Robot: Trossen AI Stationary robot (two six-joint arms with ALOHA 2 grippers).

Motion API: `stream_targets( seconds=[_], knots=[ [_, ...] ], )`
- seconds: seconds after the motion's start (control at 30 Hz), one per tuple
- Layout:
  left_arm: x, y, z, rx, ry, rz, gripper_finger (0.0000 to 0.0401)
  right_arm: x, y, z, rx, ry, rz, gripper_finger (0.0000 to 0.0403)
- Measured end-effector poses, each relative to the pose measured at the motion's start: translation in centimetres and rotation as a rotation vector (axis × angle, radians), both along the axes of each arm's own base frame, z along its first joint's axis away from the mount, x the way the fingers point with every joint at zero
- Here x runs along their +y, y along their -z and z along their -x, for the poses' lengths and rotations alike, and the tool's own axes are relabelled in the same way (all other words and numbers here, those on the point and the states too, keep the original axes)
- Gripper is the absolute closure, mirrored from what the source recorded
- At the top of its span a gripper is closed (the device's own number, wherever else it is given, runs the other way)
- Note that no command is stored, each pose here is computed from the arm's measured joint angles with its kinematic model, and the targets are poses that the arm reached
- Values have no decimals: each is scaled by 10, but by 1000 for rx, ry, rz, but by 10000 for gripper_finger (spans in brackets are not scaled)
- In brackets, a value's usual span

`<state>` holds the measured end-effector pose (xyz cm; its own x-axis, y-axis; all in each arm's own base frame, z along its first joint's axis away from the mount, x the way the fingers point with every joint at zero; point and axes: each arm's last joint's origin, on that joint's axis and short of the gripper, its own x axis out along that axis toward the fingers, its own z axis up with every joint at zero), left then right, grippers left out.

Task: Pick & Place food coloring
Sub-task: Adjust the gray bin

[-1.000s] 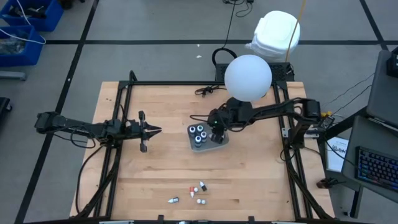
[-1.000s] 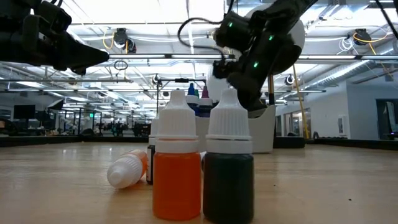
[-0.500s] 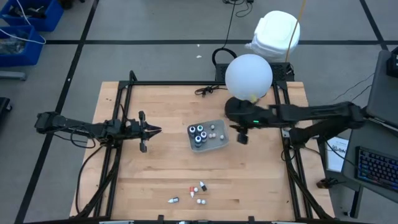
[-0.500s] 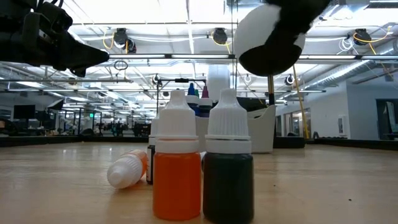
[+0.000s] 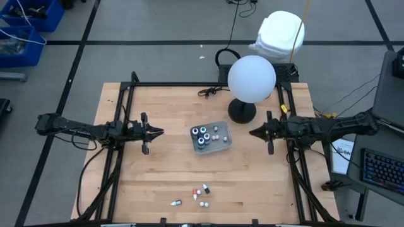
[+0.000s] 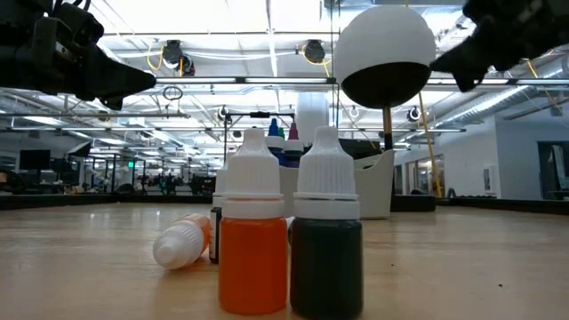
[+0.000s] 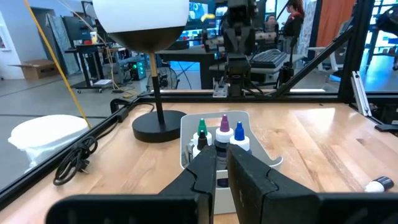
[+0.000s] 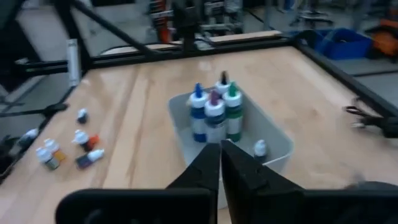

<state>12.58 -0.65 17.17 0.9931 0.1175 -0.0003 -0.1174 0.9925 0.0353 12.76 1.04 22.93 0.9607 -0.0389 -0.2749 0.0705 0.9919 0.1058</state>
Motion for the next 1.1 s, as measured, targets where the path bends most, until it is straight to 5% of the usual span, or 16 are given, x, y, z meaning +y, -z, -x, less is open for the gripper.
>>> stream_targets(
  seconds=[0.33, 0.7, 1.1],
  knots=[
    [0, 0, 0, 0, 0, 0, 354, 1, 44, 8, -164, -15, 109, 402],
    [0, 1, 0, 6, 6, 50, 354, -2, 60, 9, -268, 13, 79, 402],
    [-8, 26, -11, 211, 17, 207, 395, 0, 79, -1, -86, 31, -17, 402]
  ],
)
